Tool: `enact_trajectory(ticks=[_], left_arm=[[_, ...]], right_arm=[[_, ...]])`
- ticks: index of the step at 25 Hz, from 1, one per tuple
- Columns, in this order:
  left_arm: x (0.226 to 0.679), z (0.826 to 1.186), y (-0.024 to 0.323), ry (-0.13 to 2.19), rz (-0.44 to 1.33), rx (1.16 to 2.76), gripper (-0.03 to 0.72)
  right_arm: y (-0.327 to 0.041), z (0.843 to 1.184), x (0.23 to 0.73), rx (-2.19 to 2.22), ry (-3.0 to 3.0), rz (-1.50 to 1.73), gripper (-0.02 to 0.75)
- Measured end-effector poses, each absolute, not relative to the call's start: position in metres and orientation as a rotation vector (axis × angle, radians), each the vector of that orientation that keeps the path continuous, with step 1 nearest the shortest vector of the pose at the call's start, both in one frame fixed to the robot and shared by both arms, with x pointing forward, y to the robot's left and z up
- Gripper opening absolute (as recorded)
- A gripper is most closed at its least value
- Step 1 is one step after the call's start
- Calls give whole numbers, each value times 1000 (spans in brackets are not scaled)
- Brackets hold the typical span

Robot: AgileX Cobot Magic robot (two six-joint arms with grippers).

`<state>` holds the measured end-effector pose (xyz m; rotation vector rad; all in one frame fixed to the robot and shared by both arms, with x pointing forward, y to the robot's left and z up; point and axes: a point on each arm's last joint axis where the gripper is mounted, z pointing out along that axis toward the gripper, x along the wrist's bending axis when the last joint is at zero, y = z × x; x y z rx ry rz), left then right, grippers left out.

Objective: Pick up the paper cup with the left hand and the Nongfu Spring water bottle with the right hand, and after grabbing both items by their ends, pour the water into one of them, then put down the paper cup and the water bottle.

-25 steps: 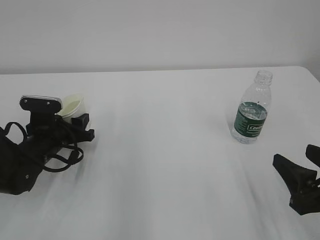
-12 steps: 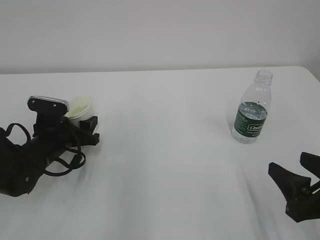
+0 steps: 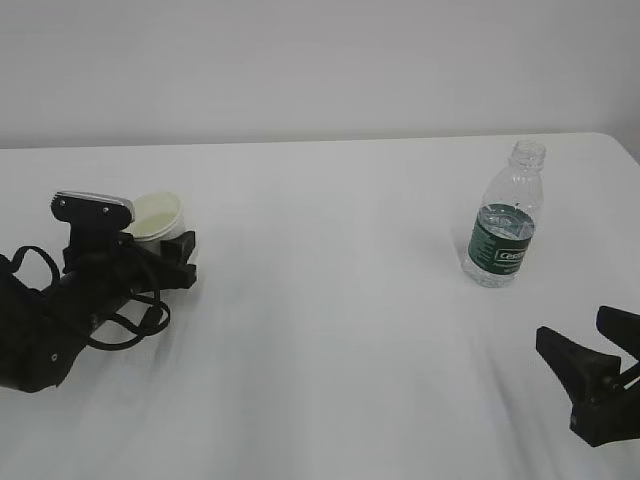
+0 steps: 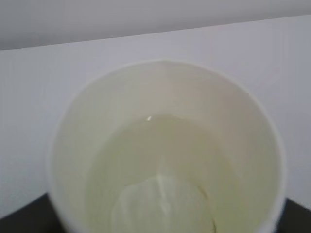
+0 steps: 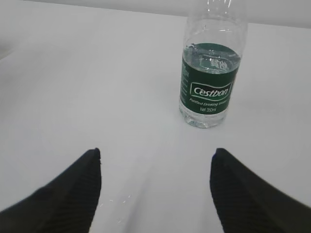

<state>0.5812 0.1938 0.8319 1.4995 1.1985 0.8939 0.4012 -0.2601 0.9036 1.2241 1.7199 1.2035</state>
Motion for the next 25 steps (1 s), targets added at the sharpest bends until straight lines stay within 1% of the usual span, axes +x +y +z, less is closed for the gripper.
enact_trajectory(ticks=[3,8,13,25], left_arm=[[581,832,194,1199,894,1500,547],[582,832,194,1196,896,1496,576],[580,831,194,1199,893,1501,579],[555,832,204,1251,879,1541,579]], right_arm=[[-260,904,401,1220,1722,1201,531],[-260,904,401,1217,1723,1200,531],[-260,904,401,1217,1723,1200,530],[-264,904,402,1260,1682,1182,530]])
